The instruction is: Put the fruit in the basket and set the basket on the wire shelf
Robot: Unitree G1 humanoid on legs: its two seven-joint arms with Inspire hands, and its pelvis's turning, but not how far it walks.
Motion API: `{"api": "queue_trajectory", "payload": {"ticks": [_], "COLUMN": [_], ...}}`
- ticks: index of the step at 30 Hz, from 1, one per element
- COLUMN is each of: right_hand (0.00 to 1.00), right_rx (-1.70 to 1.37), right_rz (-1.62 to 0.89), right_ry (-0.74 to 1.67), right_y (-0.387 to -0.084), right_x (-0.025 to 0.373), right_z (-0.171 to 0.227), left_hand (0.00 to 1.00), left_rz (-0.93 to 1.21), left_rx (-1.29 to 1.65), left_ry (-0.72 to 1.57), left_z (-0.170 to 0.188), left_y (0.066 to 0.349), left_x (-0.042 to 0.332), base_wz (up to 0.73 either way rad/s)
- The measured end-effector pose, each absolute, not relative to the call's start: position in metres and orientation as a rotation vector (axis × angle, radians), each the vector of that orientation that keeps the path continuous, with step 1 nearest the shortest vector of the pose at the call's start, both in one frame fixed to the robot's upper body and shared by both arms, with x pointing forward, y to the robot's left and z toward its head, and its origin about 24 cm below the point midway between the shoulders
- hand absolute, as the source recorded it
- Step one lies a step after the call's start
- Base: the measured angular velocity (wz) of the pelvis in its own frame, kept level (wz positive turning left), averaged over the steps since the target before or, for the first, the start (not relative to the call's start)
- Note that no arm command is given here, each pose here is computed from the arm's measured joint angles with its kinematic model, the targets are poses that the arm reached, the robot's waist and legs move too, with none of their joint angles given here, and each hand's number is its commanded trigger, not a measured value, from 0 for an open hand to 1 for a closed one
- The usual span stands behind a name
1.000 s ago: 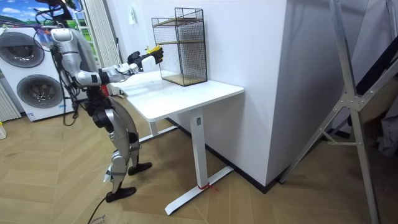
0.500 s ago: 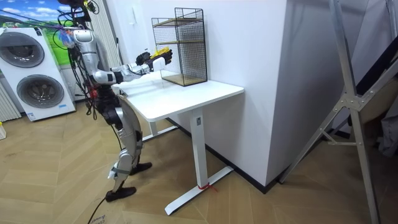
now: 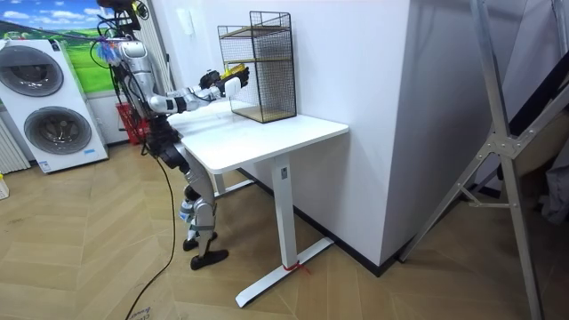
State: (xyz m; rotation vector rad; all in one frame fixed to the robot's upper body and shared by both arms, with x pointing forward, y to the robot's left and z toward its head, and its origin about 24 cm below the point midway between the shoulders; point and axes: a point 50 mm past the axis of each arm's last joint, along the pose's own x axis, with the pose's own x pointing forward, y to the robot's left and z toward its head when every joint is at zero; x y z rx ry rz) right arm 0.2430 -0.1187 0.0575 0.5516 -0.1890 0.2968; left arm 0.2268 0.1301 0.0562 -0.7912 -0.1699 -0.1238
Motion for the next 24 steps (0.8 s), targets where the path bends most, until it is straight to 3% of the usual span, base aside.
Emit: {"api": "queue_trajectory", "payload": {"ticks": [24], "right_hand": [0.00], "right_rx": [0.560], "right_rz": [0.287], "right_ry": [-0.202], "right_y": [-0.1185], "right_x": [0.2489], "right_z": [0.0633], "left_hand": [0.00], "left_rz": [-0.130], "left_rx": [-0.765], "left_ry": [-0.168], "left_z": [0.0556], "left_y": [0.1278], "left_x": [0.2260], "base_wz": [-0.01]}}
